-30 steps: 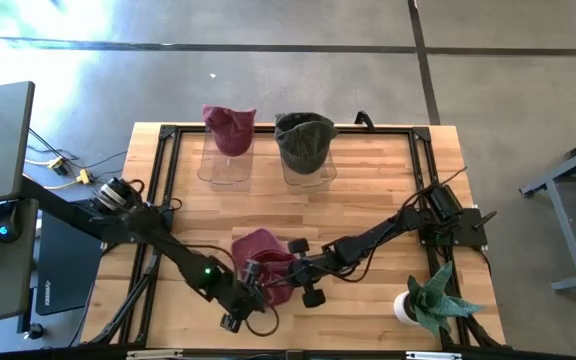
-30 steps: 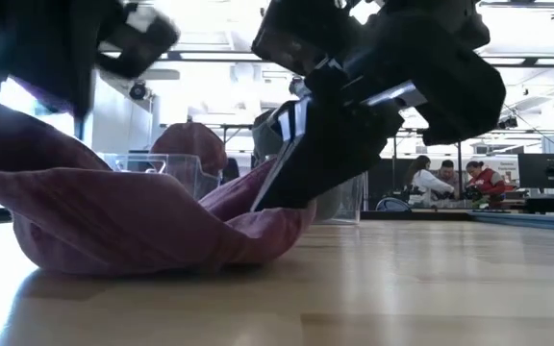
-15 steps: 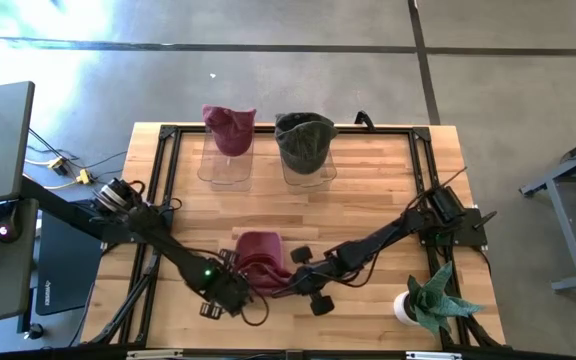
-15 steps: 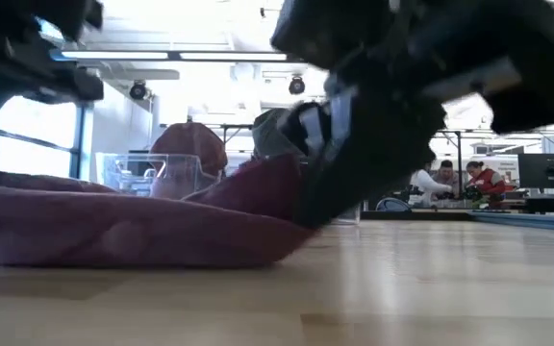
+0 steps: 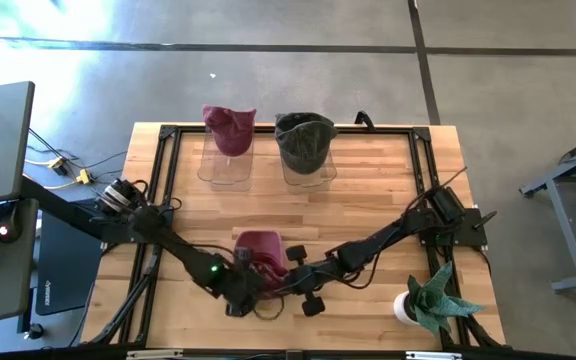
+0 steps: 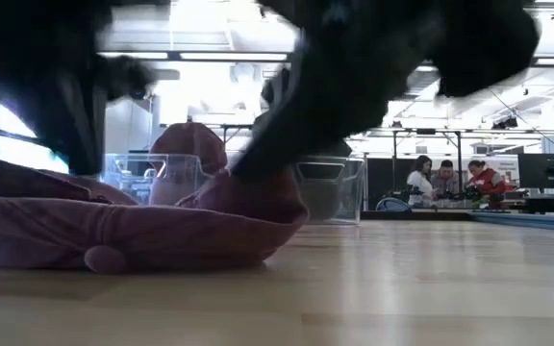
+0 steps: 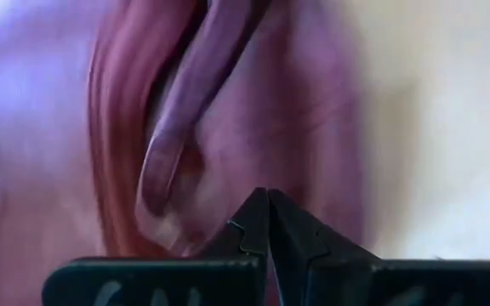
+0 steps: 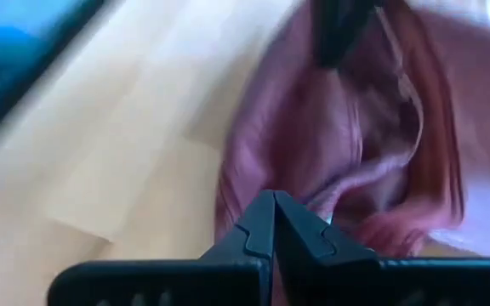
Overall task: Pick & Place hat
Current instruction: Put the red cap into the left transparent bin
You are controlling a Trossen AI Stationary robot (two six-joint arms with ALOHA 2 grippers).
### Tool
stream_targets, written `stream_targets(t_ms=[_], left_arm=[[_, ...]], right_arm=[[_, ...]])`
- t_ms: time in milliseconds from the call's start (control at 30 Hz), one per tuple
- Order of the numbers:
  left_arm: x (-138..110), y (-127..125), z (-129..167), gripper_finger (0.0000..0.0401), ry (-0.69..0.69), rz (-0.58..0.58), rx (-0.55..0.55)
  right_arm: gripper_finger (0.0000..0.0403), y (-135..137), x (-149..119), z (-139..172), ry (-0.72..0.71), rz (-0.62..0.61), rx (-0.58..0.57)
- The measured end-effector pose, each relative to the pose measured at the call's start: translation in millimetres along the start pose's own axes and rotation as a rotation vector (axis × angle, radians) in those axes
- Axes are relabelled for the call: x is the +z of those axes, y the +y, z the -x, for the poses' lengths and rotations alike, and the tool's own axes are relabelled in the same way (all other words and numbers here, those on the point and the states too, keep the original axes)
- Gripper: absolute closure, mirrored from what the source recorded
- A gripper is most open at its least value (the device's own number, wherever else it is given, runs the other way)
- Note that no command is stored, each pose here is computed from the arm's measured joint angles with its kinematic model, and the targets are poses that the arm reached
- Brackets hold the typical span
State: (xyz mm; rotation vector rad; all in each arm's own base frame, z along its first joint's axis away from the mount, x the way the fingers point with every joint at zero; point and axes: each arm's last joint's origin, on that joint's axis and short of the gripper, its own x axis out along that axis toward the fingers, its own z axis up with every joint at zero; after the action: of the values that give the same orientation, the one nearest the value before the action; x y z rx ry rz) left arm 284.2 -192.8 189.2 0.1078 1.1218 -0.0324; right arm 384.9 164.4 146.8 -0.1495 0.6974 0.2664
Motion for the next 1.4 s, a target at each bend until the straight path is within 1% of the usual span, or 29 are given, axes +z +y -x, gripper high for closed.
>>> stream_targets(t_ms=[67, 133, 200, 233, 300, 367, 500, 600, 667, 767, 867, 933, 1000, 1067, 1133, 1200, 1233, 1300, 1367, 1400], left_arm=[[-8.4, 4.5, -8.2, 0.0399, 0.069, 0.045, 0.021], [-16.9, 6.2, -15.4, 0.0399, 0.149, 0.089, 0.020], [-30.9, 11.7, -16.6, 0.0399, 0.274, 0.119, 0.083], [-33.8, 13.6, -15.5, 0.0399, 0.301, 0.138, 0.111], [-35.9, 16.3, -12.8, 0.0399, 0.316, 0.166, 0.163], [-39.8, 20.5, -9.5, 0.0399, 0.350, 0.162, 0.227], [-32.0, 18.1, 5.0, 0.0399, 0.299, 0.121, 0.284], [-25.8, 9.6, 8.8, 0.0399, 0.212, 0.053, 0.299], [-20.1, 0.9, 10.4, 0.0399, 0.128, 0.004, 0.277], [-14.9, -13.1, 10.5, 0.0395, 0.043, -0.101, 0.198], [-11.3, -23.1, 10.7, 0.0370, -0.009, -0.179, 0.119], [-11.9, -24.0, 6.0, 0.0339, -0.013, -0.203, 0.098], [-14.9, -23.9, -1.7, 0.0300, -0.003, -0.209, 0.115], [-20.3, -21.8, -8.7, 0.0257, 0.014, -0.222, 0.169], [-22.4, -24.0, -18.4, 0.0217, 0.013, -0.208, 0.182], [-28.6, -24.7, -30.8, 0.0188, 0.058, -0.203, 0.206], [-28.7, -26.0, -33.6, 0.0178, 0.054, -0.190, 0.214], [-30.8, -27.8, -40.6, 0.0174, 0.067, -0.172, 0.229], [-33.2, -28.6, -46.1, 0.0188, 0.082, -0.156, 0.235], [-33.9, -28.5, -47.1, 0.0203, 0.090, -0.155, 0.236]], right_arm=[[0.0401, -4.3, -6.1, -5.3, 0.033, -0.009, -0.016], [0.0401, -8.5, -10.6, -7.0, 0.067, -0.027, -0.073], [0.0402, -12.2, -14.9, -6.4, 0.108, -0.053, -0.150], [0.0402, -13.1, -17.1, -5.3, 0.132, -0.063, -0.176], [0.0401, -13.3, -20.3, -4.0, 0.166, -0.085, -0.182], [0.0401, -12.7, -20.3, -2.2, 0.179, -0.087, -0.154], [0.0401, -6.3, -14.0, 3.4, 0.150, -0.028, -0.135], [0.0401, -1.2, -5.6, 12.8, 0.116, -0.010, -0.125], [0.0402, 1.8, -2.3, 17.0, 0.103, -0.001, -0.122], [0.0401, 5.5, -1.4, 19.1, 0.099, 0.017, -0.132], [0.0402, 7.2, -1.9, 19.5, 0.103, 0.023, -0.127], [0.0401, 7.4, -2.3, 19.5, 0.108, 0.023, -0.118], [0.0401, 7.4, -2.6, 19.6, 0.112, 0.024, -0.119], [0.0402, 7.4, -2.9, 19.6, 0.114, 0.026, -0.119], [0.0402, 7.3, -3.7, 19.8, 0.124, 0.030, -0.119], [0.0400, 7.2, -4.0, 19.9, 0.127, 0.031, -0.120], [0.0400, 7.2, -4.0, 19.9, 0.126, 0.031, -0.120], [0.0399, 7.1, -3.9, 19.8, 0.126, 0.030, -0.119], [0.0401, 7.3, -4.0, 19.9, 0.126, 0.031, -0.119], [0.0401, 7.3, -3.9, 19.8, 0.126, 0.031, -0.119]])
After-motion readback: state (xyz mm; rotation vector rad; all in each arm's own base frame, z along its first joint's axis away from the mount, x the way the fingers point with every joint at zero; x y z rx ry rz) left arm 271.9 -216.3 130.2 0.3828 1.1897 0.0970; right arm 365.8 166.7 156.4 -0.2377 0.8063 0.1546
